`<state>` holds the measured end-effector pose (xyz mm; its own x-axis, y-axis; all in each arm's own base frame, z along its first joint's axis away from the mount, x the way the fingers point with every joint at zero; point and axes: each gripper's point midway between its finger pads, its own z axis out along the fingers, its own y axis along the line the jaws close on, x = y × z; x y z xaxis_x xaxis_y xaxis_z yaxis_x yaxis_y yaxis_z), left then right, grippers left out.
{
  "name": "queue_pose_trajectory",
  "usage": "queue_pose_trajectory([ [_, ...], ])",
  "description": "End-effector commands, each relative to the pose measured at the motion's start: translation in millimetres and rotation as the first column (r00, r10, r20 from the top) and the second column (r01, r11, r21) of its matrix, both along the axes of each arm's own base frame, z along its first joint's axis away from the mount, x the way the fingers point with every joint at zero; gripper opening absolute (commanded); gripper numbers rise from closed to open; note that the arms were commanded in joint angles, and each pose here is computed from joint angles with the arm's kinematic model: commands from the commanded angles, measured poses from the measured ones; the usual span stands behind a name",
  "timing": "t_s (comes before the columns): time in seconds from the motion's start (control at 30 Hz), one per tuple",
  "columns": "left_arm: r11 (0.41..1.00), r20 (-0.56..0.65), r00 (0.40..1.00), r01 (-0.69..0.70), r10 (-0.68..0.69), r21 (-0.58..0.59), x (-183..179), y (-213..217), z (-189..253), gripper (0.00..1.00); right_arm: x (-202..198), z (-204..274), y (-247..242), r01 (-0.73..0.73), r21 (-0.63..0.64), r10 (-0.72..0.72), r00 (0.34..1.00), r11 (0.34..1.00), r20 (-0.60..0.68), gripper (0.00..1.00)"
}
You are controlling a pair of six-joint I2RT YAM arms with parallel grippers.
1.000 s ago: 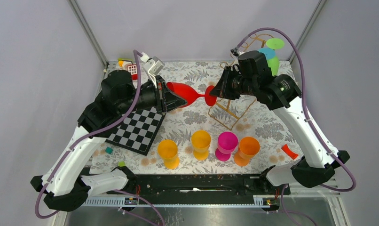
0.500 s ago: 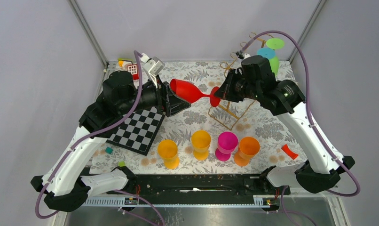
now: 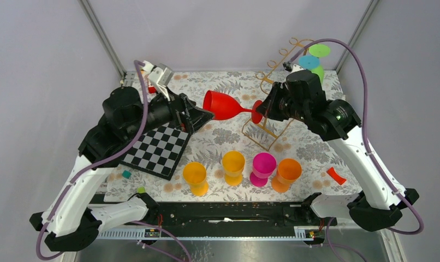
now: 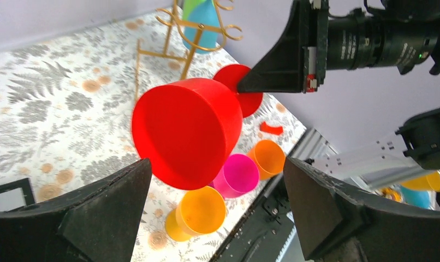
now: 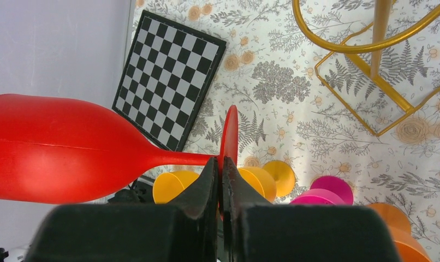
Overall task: Place the wine glass upside down on the wine glass rack
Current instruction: Turn the wine glass upside down at the wine rack.
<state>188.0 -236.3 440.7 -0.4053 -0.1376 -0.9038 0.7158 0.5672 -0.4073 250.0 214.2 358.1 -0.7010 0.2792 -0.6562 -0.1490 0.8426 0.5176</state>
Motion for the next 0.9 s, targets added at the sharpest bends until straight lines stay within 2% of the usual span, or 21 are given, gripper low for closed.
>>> queue_pose_trajectory([
  [0.0,0.990,0.124,0.983,-0.133,0.137,-0.038,8,27,35,0.99,5,24,-1,0.011,0.036,-0.015,0.995,0.999,0.101,0.00],
  [0.37,0.904,0.136,0.912,-0.404,0.387,0.137,34,77,15,0.99,5,42,-15,0.015,0.015,-0.018,0.976,1.000,0.215,0.00],
  [0.63,0.863,0.059,0.899,-0.434,0.434,0.258,41,85,-19,0.99,3,60,-28,-0.005,-0.008,0.008,0.913,1.000,0.407,0.00],
  [0.87,0.859,-0.014,0.910,-0.385,0.414,0.336,44,79,-37,0.99,-3,69,-41,-0.063,-0.200,0.168,0.806,0.978,0.567,0.00],
])
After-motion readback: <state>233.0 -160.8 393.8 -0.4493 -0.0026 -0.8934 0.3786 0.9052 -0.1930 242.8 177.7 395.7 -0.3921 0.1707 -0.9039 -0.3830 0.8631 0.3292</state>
